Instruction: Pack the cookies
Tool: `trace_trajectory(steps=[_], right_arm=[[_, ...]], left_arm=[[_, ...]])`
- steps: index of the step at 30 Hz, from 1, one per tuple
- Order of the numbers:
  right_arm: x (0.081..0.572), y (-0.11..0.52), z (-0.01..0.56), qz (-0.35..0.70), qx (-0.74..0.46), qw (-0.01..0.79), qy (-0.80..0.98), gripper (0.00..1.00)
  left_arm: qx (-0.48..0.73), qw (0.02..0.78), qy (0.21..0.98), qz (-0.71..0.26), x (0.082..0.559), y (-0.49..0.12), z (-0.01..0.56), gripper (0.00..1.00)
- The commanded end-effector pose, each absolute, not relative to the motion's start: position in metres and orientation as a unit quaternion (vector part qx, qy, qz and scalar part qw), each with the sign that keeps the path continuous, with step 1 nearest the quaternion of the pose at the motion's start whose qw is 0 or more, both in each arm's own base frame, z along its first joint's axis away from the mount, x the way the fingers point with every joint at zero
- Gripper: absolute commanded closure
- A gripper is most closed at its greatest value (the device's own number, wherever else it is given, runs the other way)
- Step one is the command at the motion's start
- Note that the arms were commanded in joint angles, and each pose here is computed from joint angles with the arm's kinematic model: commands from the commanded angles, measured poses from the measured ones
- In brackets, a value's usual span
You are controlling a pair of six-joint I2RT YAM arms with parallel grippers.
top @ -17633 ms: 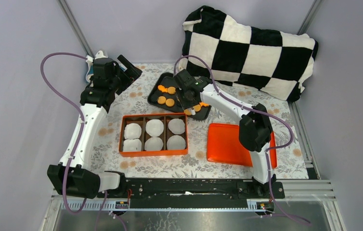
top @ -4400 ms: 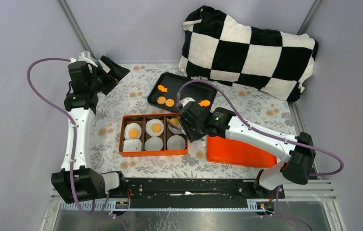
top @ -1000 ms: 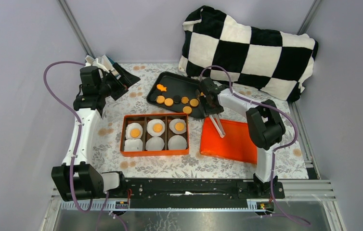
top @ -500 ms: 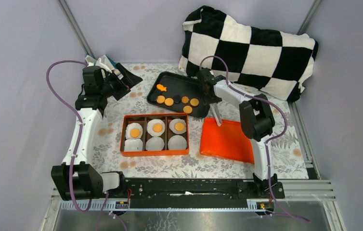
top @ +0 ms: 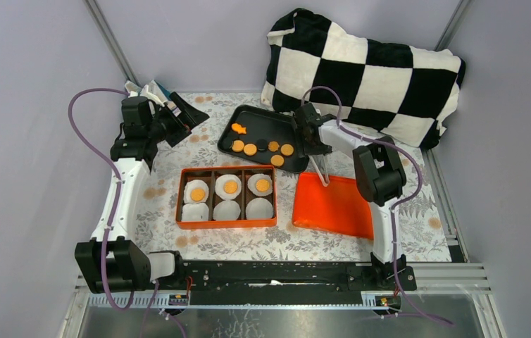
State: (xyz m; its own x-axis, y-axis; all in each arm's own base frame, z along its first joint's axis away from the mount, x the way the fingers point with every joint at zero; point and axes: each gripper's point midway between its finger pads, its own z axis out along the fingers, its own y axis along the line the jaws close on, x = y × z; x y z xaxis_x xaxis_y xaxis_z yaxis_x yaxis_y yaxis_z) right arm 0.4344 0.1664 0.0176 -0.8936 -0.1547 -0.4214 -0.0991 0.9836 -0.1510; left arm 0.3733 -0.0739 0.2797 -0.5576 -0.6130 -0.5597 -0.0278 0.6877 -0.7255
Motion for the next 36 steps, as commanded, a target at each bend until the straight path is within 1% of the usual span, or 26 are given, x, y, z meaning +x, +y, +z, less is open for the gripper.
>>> trace_trajectory(steps=[1, 7, 9, 10, 19, 26, 29, 33, 36], right_arm=[[0.415, 0.161, 0.048, -0.042, -0.050, 0.229, 0.971, 0.27], [0.401, 0.149, 0.079, -0.046, -0.042, 0.250, 0.966, 0.25], [0.397, 0.149, 0.088, -0.040, -0.043, 0.255, 0.965, 0.21], [0.395, 0.149, 0.087, -0.039, -0.044, 0.251, 0.966, 0.21], [0.371, 0.143, 0.045, -0.044, -0.047, 0.199, 0.978, 0.21], [0.377, 0.136, 0.025, -0.059, -0.040, 0.192, 0.979, 0.21], [0.383, 0.137, 0.017, -0.053, -0.036, 0.190, 0.980, 0.24], [0.375, 0.134, -0.004, -0.054, -0.029, 0.157, 0.986, 0.32], [0.360, 0.137, -0.016, -0.039, -0.020, 0.137, 0.990, 0.49]], left_arm=[[-0.187, 0.448, 0.804, -0.343, 0.377, -0.075, 0.291, 0.01], [-0.183, 0.448, 0.803, -0.347, 0.376, -0.078, 0.294, 0.01], [-0.182, 0.449, 0.803, -0.348, 0.375, -0.080, 0.295, 0.01], [-0.182, 0.449, 0.803, -0.349, 0.375, -0.080, 0.296, 0.01], [-0.181, 0.441, 0.805, -0.353, 0.375, -0.085, 0.293, 0.01], [-0.179, 0.442, 0.804, -0.354, 0.375, -0.088, 0.294, 0.01], [-0.177, 0.444, 0.803, -0.355, 0.374, -0.089, 0.296, 0.01], [-0.178, 0.445, 0.803, -0.354, 0.374, -0.089, 0.297, 0.01], [-0.178, 0.445, 0.803, -0.354, 0.374, -0.089, 0.297, 0.01]])
